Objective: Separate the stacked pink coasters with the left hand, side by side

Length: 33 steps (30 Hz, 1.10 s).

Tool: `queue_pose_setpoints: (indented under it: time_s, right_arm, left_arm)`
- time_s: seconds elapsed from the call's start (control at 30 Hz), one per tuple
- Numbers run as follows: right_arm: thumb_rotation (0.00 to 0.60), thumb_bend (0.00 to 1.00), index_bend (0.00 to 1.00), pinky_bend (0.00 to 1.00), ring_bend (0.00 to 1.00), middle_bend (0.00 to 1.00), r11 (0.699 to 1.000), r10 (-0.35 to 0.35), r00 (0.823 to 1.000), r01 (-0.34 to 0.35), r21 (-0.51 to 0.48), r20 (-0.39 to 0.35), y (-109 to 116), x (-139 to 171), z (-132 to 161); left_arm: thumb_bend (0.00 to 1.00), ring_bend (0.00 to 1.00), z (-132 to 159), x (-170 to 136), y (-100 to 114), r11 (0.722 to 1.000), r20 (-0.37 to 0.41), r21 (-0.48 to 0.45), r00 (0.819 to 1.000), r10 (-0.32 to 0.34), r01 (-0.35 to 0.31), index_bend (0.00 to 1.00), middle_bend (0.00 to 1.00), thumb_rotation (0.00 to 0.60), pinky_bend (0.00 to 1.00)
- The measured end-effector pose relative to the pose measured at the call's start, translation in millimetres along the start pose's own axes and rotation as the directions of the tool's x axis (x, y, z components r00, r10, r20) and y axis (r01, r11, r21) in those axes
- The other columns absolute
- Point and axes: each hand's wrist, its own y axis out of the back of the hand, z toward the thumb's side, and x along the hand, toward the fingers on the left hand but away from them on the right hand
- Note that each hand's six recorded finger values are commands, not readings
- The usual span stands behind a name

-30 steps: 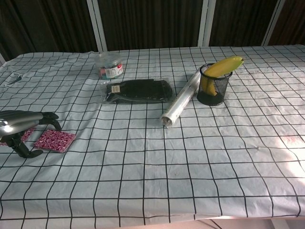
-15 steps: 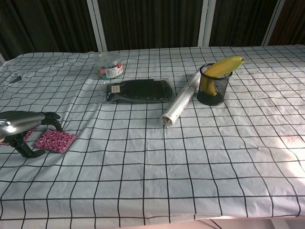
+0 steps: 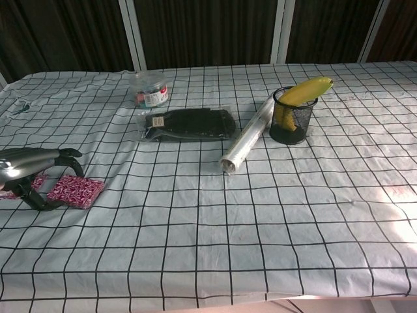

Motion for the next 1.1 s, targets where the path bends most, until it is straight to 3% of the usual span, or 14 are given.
queue_pose_setpoints:
  time_s: [0.33,0.6,0.87,0.97,1.1]
  right_arm:
    - [0.600,0.20,0.00,0.00,0.00,0.00,1.000,0.005,1.000,-0.005,0.004,0.001,-2,-1,0]
    - [0.600,0.20,0.00,0.00,0.00,0.00,1.000,0.004,1.000,-0.004,0.005,0.005,-1,-1,0]
    - [0.600,0.20,0.00,0.00,0.00,0.00,1.000,0.009,1.000,-0.009,0.008,0.002,-3,-3,2]
    - [0.600,0.20,0.00,0.00,0.00,0.00,1.000,0.014,1.000,-0.014,0.011,0.000,-4,-4,3]
    - [0.600,0.20,0.00,0.00,0.00,0.00,1.000,0.015,1.000,-0.015,0.012,-0.001,-4,-5,3]
  left_arm:
    - [0.36,0.00,-9,-6,8,1.000,0.002,-0.007,1.000,0.028,-0.028,0.63,0.01,0.600,0.00]
    - [0.36,0.00,-32,-34,22,0.997,-0.014,0.002,0.997,0.071,-0.071,0.63,0.01,0.600,0.00]
    - [0.36,0.00,-64,-58,4,0.999,-0.057,0.010,0.997,0.042,-0.041,0.60,0.01,0.600,0.00]
    - [0.36,0.00,-71,-59,-5,0.999,-0.065,0.018,0.997,0.028,-0.027,0.52,0.01,0.600,0.00]
    - [0.35,0.00,-75,-57,-18,1.000,-0.071,0.021,0.997,-0.006,0.007,0.28,0.00,0.600,0.00]
